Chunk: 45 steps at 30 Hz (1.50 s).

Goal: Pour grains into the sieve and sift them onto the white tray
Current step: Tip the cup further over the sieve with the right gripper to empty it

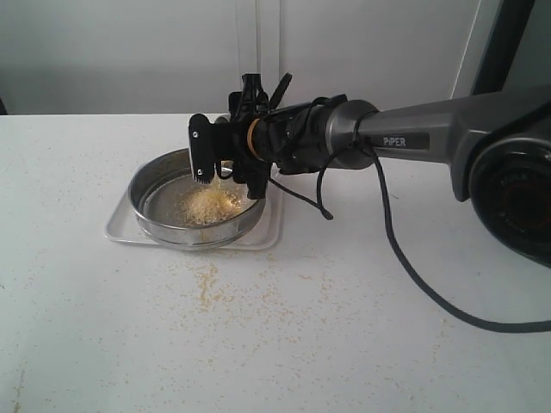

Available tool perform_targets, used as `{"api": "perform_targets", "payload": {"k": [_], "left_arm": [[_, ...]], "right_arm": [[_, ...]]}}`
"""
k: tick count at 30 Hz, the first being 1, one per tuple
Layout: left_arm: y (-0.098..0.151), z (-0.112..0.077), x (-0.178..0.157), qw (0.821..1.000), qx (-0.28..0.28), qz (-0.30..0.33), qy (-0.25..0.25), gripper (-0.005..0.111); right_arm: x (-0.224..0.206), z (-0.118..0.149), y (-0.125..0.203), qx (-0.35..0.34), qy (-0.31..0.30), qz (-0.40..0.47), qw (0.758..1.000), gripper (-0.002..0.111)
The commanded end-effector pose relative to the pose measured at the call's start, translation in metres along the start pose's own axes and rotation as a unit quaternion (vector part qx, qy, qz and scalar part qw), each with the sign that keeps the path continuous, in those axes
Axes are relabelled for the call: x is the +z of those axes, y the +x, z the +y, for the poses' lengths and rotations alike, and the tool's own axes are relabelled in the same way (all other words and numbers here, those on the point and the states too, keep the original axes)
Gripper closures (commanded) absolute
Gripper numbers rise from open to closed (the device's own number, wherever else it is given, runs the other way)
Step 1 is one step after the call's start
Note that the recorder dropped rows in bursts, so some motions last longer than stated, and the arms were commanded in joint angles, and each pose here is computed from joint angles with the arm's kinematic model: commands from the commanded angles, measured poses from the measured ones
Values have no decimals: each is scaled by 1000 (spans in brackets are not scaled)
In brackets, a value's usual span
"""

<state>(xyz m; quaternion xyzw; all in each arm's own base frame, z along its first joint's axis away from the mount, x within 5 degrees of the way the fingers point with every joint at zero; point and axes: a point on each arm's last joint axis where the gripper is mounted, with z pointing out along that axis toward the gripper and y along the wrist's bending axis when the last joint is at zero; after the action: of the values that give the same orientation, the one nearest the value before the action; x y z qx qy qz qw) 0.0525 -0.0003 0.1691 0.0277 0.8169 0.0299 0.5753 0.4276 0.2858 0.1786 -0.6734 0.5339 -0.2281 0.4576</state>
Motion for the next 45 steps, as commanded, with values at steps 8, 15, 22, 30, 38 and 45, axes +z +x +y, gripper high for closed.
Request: {"api": "perform_targets", "payload": {"k": [8, 15, 22, 30, 38, 45], "left_arm": [[1, 0, 0, 1000, -5, -2, 0, 107], [1, 0, 0, 1000, -5, -2, 0, 107], [1, 0, 0, 1000, -5, -2, 0, 107], [1, 0, 0, 1000, -5, -2, 0, 107], [1, 0, 0, 1000, -5, -2, 0, 107], [1, 0, 0, 1000, -5, -2, 0, 107]], "right_arm": [[-4, -8, -3, -35, 16, 15, 999, 108], [-4, -8, -2, -52, 17, 21, 998, 108], [-6, -8, -6, -80, 25, 31, 996, 108], [-6, -8, -7, -83, 28, 40, 995, 108], [-8, -7, -11, -85, 35, 62, 994, 108], [-9, -7, -14, -87, 37, 68, 993, 108]]}}
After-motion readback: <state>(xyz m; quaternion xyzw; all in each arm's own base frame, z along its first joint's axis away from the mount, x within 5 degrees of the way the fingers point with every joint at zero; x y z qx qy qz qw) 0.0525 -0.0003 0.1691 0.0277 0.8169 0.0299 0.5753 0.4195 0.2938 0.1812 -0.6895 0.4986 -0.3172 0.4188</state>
